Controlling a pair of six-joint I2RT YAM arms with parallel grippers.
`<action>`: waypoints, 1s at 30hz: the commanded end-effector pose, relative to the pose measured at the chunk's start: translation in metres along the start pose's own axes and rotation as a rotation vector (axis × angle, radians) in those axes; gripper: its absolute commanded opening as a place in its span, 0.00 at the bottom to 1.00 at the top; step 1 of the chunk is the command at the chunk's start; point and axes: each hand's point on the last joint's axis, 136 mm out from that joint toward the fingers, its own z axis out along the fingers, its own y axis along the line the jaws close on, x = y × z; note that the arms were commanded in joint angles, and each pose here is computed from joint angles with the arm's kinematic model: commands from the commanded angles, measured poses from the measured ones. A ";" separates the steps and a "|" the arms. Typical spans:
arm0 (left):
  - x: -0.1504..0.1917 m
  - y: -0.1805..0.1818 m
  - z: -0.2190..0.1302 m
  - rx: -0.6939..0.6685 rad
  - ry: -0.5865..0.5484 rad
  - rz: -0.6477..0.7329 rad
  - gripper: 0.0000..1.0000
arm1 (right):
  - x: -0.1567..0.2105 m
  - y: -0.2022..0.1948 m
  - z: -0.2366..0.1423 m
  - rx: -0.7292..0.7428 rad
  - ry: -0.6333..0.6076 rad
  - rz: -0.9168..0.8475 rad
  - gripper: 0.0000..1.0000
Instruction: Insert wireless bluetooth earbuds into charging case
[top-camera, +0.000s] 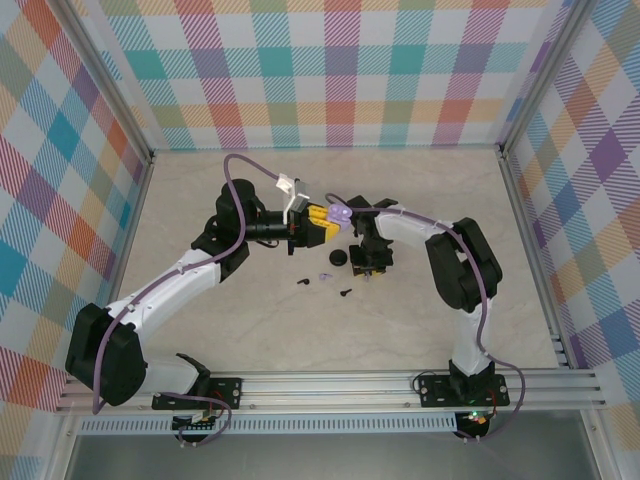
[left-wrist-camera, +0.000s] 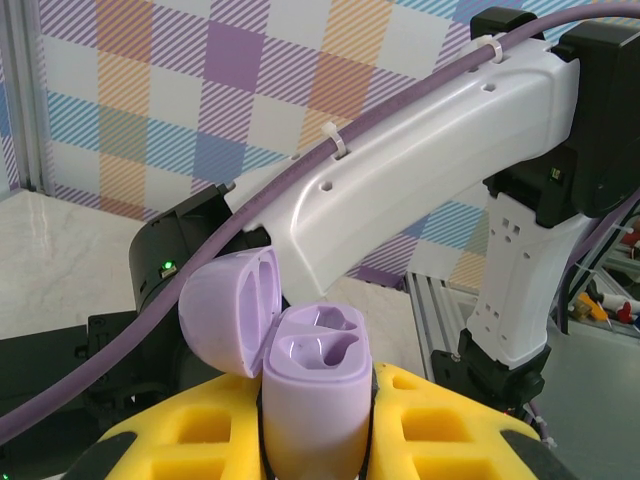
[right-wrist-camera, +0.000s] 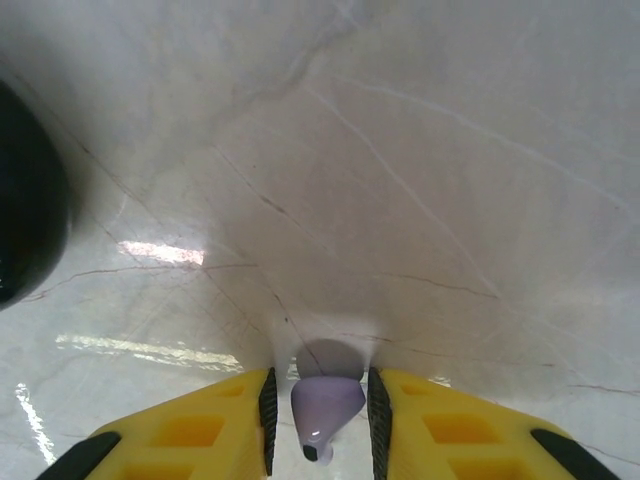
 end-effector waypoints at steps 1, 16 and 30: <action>-0.007 -0.007 -0.003 0.001 -0.014 0.046 0.12 | 0.001 -0.001 0.002 0.029 0.015 0.015 0.32; -0.009 -0.006 -0.004 -0.005 -0.015 0.050 0.12 | 0.005 -0.010 0.010 0.087 0.024 0.023 0.26; -0.012 -0.005 -0.005 -0.021 -0.032 0.040 0.11 | -0.004 -0.016 -0.004 0.020 -0.066 0.075 0.20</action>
